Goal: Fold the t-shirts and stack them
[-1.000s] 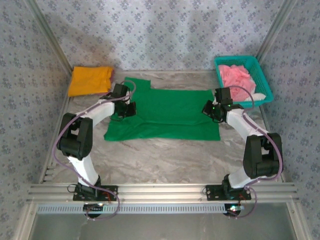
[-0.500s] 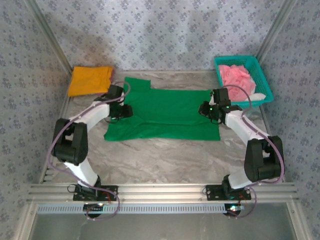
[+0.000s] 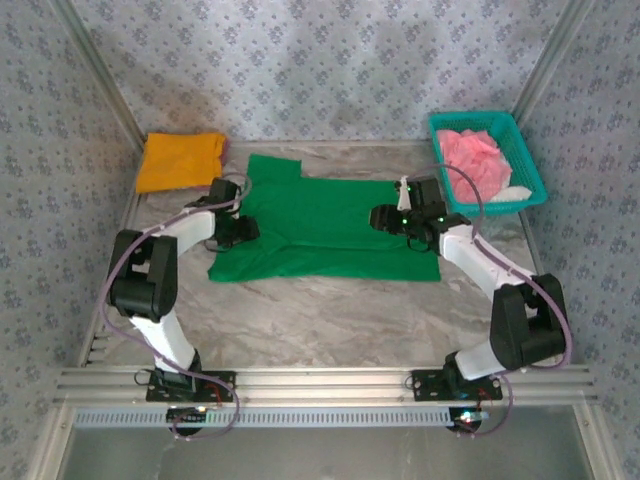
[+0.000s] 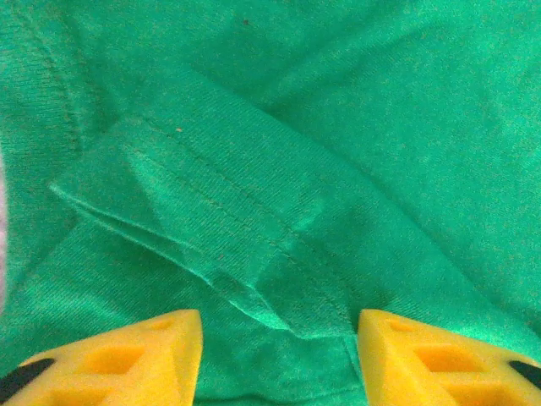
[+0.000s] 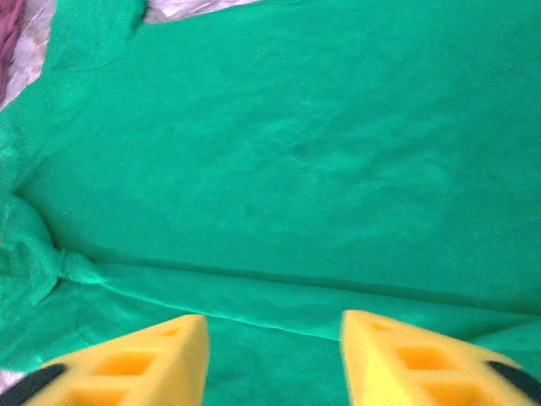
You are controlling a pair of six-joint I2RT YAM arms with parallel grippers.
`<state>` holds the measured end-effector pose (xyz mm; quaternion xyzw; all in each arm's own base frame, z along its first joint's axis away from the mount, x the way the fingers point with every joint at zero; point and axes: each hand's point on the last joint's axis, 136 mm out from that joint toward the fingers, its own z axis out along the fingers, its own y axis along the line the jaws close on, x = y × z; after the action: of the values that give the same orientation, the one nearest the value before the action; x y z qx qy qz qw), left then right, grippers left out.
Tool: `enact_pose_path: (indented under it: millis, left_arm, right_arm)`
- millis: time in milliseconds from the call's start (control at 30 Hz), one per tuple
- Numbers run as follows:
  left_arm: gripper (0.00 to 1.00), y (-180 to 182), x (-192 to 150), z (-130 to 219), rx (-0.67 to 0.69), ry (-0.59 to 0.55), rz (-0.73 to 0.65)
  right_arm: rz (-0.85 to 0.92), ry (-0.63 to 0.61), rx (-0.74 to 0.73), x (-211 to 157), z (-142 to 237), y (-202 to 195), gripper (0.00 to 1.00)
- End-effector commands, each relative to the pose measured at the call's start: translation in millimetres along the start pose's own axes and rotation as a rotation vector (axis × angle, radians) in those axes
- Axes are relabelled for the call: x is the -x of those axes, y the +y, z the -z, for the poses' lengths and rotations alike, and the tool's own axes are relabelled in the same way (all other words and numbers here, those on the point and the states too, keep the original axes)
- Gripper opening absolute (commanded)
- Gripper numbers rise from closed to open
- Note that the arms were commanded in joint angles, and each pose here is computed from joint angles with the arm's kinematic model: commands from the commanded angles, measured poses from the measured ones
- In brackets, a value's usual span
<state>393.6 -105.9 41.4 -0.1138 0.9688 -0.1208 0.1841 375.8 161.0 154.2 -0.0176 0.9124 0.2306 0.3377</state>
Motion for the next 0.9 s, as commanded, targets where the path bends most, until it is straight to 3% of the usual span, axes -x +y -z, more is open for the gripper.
enact_pose_path:
  millis: [0,67,200,267,333,600,633,700,733,867]
  left_arm:
    - [0.4,-18.5,21.7,3.0,-0.048,-0.047,-0.016]
    - [0.24,-19.9,23.5,3.1,-0.046,-0.05,-0.019]
    - [0.15,-26.4,29.1,9.1,-0.053,-0.067,-0.029]
    - [0.04,-31.3,33.6,11.1,-0.059,-0.075,-0.043]
    - [0.0,-34.4,38.2,11.2,-0.058,-0.075,-0.052]
    - [0.0,-48.4,66.5,1.5,-0.055,-0.076,-0.09]
    - [0.07,-50.3,70.6,-1.1,-0.053,-0.073,-0.095]
    - [0.33,-52.1,75.0,-7.2,-0.047,-0.06,-0.102]
    - [0.4,-54.1,77.4,-8.7,-0.046,-0.058,-0.111]
    - [0.43,-59.9,89.3,-1.0,-0.043,-0.087,-0.127]
  right_arm:
    - [0.121,-0.101,0.067,15.0,21.5,25.8,0.65]
    - [0.146,-0.136,0.08,17.2,29.5,31.9,0.68]
    - [0.16,-0.18,0.065,18.7,40.6,32.1,0.71]
    - [0.162,-0.183,0.057,17.8,42.0,30.6,0.72]
    - [0.157,-0.179,0.053,16.4,41.0,29.3,0.72]
    - [0.155,-0.146,0.073,11.0,31.8,33.6,0.73]
    - [0.155,-0.144,0.075,10.8,31.3,33.8,0.73]
    - [0.156,-0.144,0.081,10.7,31.5,35.4,0.73]
    - [0.158,-0.146,0.085,11.2,32.0,36.6,0.73]
    - [0.161,-0.137,0.088,9.5,31.9,37.3,0.73]
